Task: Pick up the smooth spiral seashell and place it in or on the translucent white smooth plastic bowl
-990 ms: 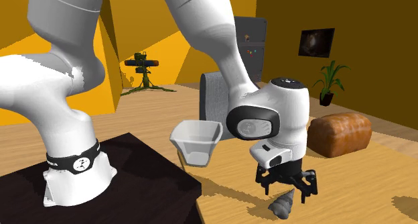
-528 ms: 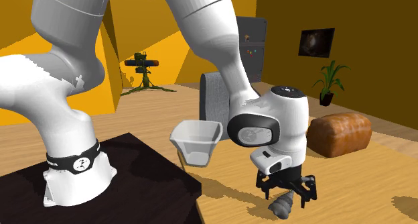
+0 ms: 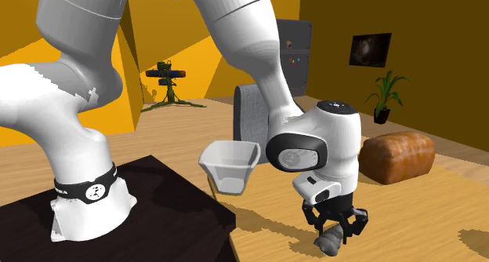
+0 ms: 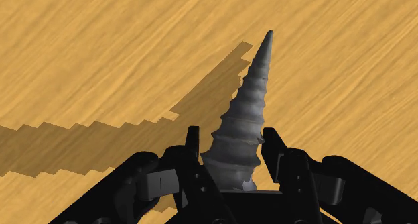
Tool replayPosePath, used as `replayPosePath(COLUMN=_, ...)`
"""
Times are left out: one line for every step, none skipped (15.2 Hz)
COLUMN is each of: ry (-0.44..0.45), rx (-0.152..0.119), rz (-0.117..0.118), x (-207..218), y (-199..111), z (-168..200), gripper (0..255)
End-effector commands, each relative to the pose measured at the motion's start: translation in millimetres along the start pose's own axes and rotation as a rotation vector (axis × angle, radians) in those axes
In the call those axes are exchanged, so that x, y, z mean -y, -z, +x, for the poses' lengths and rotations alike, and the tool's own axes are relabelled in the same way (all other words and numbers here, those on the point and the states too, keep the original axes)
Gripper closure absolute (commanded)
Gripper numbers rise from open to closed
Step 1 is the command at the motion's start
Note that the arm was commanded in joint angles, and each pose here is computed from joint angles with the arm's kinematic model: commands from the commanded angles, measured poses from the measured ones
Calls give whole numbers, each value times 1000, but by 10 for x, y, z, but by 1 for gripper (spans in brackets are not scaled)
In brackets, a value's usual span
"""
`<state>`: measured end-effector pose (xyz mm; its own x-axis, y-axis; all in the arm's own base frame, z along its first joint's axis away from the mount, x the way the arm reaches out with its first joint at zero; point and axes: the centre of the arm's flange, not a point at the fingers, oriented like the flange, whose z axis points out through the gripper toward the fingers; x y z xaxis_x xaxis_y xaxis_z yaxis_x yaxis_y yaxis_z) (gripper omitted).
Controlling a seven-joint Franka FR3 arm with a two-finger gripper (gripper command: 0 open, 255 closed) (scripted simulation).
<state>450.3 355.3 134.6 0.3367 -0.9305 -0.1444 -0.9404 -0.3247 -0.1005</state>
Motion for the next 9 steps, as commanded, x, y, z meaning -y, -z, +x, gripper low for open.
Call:
replayPosePath(ry=-1, rx=0, rz=0, x=1, y=-1, z=6, gripper=255)
replayPosePath(ry=-1, rx=0, rz=0, x=0, y=-1, z=6, gripper=255)
replayPosePath(ry=-1, rx=-1, rz=0, x=1, y=-1, z=6, gripper=255)
replayPosePath(ry=-1, rx=-1, rz=0, x=3, y=0, z=7, gripper=255)
replayPosePath(ry=-1, rx=0, rz=0, x=1, y=-1, z=6, gripper=255)
replayPosePath(ry=-1, rx=0, rz=0, x=6, y=51, z=-2, gripper=255)
replayPosePath(ry=-1, rx=-1, rz=0, x=11, y=103, z=-9, gripper=255)
replayPosePath(ry=-1, rx=0, rz=0, x=17, y=155, z=-17, gripper=255)
replayPosePath(ry=-1, rx=0, rz=0, x=22, y=207, z=-25, gripper=255)
